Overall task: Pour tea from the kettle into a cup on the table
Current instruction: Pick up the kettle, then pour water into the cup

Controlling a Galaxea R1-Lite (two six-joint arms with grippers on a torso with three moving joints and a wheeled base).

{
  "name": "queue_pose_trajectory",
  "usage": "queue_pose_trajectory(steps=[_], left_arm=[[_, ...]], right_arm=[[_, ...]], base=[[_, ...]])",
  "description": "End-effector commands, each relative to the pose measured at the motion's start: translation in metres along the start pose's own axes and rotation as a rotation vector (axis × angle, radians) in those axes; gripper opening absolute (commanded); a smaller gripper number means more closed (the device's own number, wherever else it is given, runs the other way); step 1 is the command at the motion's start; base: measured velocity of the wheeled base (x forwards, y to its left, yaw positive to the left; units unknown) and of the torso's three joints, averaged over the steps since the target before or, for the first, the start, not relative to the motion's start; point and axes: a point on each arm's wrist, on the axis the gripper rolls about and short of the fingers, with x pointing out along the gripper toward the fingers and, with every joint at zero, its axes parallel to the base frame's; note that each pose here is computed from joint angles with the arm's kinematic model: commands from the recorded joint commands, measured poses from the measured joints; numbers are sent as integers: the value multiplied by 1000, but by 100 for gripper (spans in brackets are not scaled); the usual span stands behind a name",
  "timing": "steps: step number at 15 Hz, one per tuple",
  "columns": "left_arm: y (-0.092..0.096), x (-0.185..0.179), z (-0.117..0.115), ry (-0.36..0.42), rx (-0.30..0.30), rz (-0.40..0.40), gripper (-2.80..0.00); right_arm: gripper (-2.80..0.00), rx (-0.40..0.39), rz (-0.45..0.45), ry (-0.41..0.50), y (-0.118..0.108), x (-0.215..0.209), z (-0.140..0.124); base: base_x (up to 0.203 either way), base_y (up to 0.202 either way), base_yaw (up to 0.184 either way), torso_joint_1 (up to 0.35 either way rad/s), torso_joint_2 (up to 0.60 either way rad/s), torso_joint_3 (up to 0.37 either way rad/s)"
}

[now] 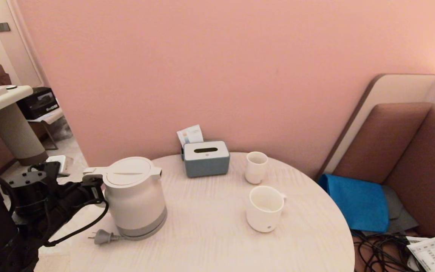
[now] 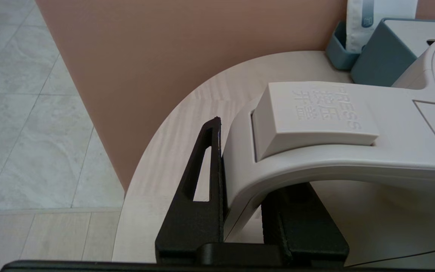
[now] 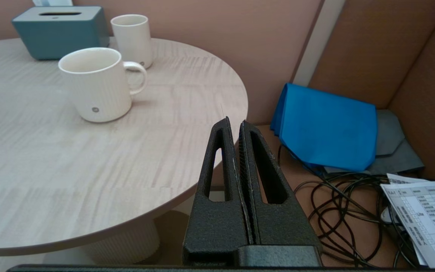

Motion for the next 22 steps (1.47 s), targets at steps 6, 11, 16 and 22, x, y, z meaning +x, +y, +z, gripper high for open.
queue_pose_trajectory(steps=[6, 11, 16, 22], left_arm=[[-18, -5, 35, -134, 16, -26, -280], [-31, -9, 63, -108, 15, -42, -280], [-61, -6, 85, -96, 25, -121, -280], [-116, 0, 121, -63, 90, -202, -280]], right_arm=[[-280, 1, 0, 1, 0, 0, 0], [-280, 0, 0, 1, 0, 0, 0], [-280, 1, 0, 1, 0, 0, 0], [-280, 1, 0, 1, 0, 0, 0]], base=[[0, 0, 0, 0, 0, 0], [0, 0, 0, 0, 0, 0], [0, 0, 0, 0, 0, 0], [0, 0, 0, 0, 0, 0]])
